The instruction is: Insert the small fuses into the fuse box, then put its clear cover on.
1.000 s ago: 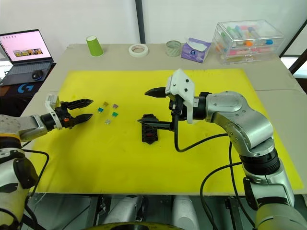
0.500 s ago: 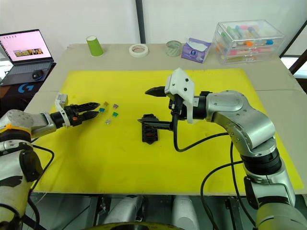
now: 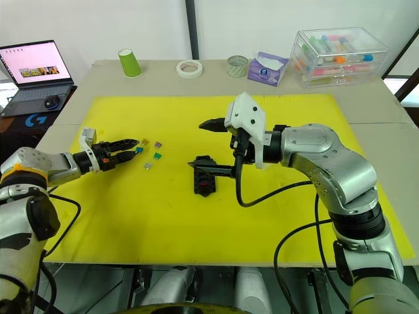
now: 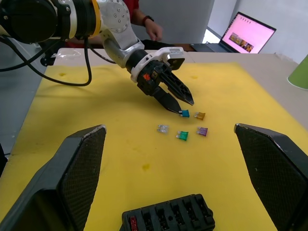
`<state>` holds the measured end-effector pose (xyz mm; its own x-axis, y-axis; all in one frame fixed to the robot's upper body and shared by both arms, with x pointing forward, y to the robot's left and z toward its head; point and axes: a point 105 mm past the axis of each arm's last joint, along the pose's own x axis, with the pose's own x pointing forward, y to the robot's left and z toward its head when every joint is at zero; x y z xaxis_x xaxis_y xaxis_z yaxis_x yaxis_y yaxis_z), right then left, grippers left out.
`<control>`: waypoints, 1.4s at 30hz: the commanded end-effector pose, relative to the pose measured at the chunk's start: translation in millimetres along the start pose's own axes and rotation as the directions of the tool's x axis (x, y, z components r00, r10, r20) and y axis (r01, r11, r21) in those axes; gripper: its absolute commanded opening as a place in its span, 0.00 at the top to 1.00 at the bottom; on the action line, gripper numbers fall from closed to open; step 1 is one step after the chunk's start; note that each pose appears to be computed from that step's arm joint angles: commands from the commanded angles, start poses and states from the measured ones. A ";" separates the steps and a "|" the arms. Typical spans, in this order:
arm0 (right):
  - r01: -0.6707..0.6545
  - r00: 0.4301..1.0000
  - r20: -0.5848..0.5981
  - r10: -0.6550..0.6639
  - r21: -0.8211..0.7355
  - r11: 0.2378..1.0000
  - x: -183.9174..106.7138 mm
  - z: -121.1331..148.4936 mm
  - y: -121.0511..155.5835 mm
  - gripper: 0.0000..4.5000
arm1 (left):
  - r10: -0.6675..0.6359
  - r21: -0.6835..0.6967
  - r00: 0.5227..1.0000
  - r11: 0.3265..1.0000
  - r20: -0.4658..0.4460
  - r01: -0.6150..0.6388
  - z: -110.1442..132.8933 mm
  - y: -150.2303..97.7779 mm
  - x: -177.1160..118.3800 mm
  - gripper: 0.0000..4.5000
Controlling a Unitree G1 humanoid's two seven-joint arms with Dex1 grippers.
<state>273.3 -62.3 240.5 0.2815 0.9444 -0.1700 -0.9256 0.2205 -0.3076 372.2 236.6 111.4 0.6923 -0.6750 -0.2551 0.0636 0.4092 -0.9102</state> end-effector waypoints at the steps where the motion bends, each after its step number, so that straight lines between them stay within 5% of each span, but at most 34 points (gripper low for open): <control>1: 0.007 1.000 0.026 -0.006 -0.062 0.998 -5.0 15.5 1.1 0.00 | 0.037 0.005 0.999 0.999 -0.021 -0.037 -4.1 7.2 1.5 0.45; 6: 0.013 1.000 0.023 -0.012 -0.056 0.998 -5.8 15.0 2.6 0.00 | 0.051 0.006 0.999 0.999 -0.018 -0.051 -3.7 9.8 0.8 0.62; 11: 0.020 1.000 0.025 -0.019 -0.050 0.999 -5.3 15.4 3.2 0.00 | 0.085 0.000 0.996 0.996 -0.020 -0.085 -7.2 18.4 2.2 0.99; 21: 0.021 1.000 0.020 -0.020 -0.037 0.999 -6.4 13.5 4.3 0.00 | 0.053 0.000 0.998 0.999 -0.020 -0.053 -6.5 13.5 1.5 0.99; 33: 0.043 0.998 0.038 -0.046 0.078 0.996 -22.1 13.3 -4.2 0.00 | -0.260 0.191 0.956 0.940 -0.137 0.283 -10.0 -74.1 -43.6 0.99; 37: 0.028 0.999 0.034 -0.034 0.151 0.988 -31.3 9.5 -7.5 0.00 | -0.406 0.433 0.888 0.776 -0.214 0.459 -30.7 -126.0 -53.3 0.99; 42: -0.048 0.991 0.135 0.006 0.307 0.951 -31.4 21.2 -10.1 0.00 | -0.508 0.539 0.801 0.598 -0.317 0.593 -67.8 -162.9 -47.8 0.99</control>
<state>273.6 -90.7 252.5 0.2717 0.9567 -0.1046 -0.9622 0.2724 -0.0079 288.2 164.9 236.8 0.3178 -0.9395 0.1277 0.7842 0.1847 -0.5924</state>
